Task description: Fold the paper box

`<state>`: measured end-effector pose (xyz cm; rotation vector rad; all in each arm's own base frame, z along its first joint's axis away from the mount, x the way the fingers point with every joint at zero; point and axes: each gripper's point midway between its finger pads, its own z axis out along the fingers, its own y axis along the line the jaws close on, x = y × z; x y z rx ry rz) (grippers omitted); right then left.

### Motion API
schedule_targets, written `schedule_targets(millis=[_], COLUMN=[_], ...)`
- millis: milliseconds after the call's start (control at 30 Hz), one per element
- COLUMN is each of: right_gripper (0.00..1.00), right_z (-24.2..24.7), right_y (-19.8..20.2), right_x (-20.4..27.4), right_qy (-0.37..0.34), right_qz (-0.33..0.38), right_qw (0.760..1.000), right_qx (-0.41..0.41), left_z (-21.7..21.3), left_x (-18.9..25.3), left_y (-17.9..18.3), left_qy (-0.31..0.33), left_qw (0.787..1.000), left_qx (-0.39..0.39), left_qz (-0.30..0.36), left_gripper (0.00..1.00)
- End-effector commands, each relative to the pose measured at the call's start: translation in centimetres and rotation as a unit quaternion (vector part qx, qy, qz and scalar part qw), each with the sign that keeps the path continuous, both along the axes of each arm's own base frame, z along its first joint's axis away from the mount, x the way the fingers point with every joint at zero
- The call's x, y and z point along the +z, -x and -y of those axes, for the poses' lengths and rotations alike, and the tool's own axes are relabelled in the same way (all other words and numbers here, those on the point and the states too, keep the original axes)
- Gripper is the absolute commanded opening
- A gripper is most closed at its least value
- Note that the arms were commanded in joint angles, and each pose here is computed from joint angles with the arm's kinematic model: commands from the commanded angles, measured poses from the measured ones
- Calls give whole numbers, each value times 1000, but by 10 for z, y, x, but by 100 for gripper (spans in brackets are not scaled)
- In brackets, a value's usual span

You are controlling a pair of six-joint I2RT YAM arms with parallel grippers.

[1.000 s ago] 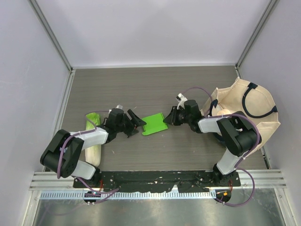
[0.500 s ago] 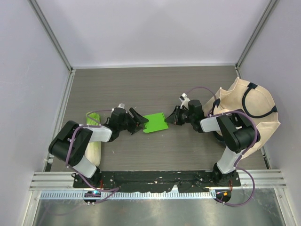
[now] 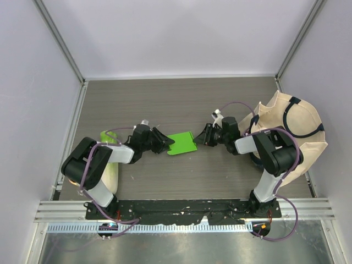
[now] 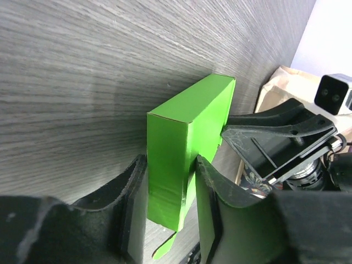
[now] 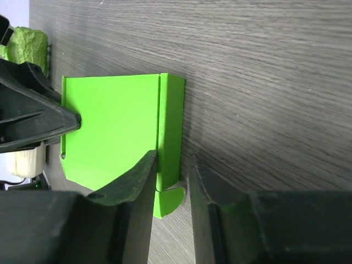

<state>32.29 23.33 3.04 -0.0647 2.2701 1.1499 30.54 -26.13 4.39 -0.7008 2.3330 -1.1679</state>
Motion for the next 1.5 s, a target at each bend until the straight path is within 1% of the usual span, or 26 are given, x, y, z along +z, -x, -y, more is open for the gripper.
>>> schedule_targets(millis=[0, 33, 67, 133, 167, 200, 233, 267, 333, 367, 400, 433, 467, 500, 533, 600, 633, 667, 867, 933, 1067, 1133, 1200, 1333, 1367, 1467], right_gripper=[38, 40, 45, 51, 54, 56, 62, 66, 70, 70, 70, 71, 72, 72, 73, 73, 73, 73, 70, 69, 64, 62, 62, 59, 56, 55], right_z=[21, 19, 22, 15, 18, 13, 25, 17, 14, -2, -7, -21, -38, -51, -55, -63, -65, -70, -102, -107, -97, -96, -93, -93, -95, -101], right_y=[27, 22, 28, 19, 29, 36, 36, 38, 49, 66, 73, 90, 124, 138, 149, 165, 166, 167, 183, 183, 164, 158, 155, 151, 151, 156], right_x=[-42, -34, -33, -2, 2, 19, 37, 62, 77, 97, 106, 117, 126, 139, 142, 145, 146, 152, 140, 138, 145, 155, 153, 149, 149, 142], right_qy=[126, 142, 171, 216, 240, 245, 296, 301, 333, 325, 336, 320, 292, 262, 257, 250, 259, 262, 324, 336, 372, 373, 380, 405, 408, 402], right_qz=[-53, -37, -41, 16, 9, 23, 55, 96, 139, 184, 224, 261, 307, 341, 364, 378, 388, 396, 431, 444, 478, 496, 507, 528, 530, 530], right_qw=[990, 989, 984, 974, 969, 968, 951, 946, 932, 928, 915, 909, 899, 893, 882, 874, 865, 860, 805, 795, 778, 771, 762, 732, 728, 727], right_qx=[-31, -32, -37, -62, -61, -53, -68, -68, -34, -7, 21, 56, 112, 129, 154, 177, 185, 188, 249, 239, 168, 140, 135, 147, 151, 173], left_z=[6, 4, 3, -2, -6, -7, -10, -11, -19, -22, -26, -28, -31, -31, -32, -34, -35, -37, -42, -44, -44, -43, -41, -39, -37, -36], left_x=[20, 22, 32, 30, 37, 37, 48, 51, 55, 56, 53, 61, 63, 61, 74, 73, 76, 81, 81, 85, 95, 97, 100, 105, 106, 110], left_y=[5, 7, 10, 21, 23, 33, 46, 50, 65, 70, 78, 87, 91, 98, 101, 112, 114, 118, 136, 139, 140, 143, 144, 143, 143, 140], left_qy=[18, 15, 20, 19, 31, 45, 72, 76, 70, 71, 71, 83, 94, 117, 138, 164, 183, 195, 231, 239, 252, 255, 260, 261, 261, 264], left_qw=[1000, 1000, 1000, 999, 998, 997, 993, 992, 991, 991, 988, 987, 984, 978, 978, 971, 964, 961, 939, 936, 932, 928, 925, 923, 922, 920], left_qx=[-11, -12, -15, -16, -13, -22, -30, -30, -28, -27, -20, -23, -15, 1, 4, 14, 30, 32, 59, 63, 66, 62, 59, 50, 48, 50], left_qz=[-5, -8, -5, -39, -46, -66, -85, -91, -110, -113, -133, -139, -148, -170, -158, -175, -193, -192, -248, -251, -253, -265, -271, -278, -282, -285], left_gripper=[31, 30, 29, 24, 20, 17, 13, 13, 11, 10, 5, 0, 0, 0, 0, 2, 2, 2, 0, 0, 0, 0, 0, 0, 0, 0])
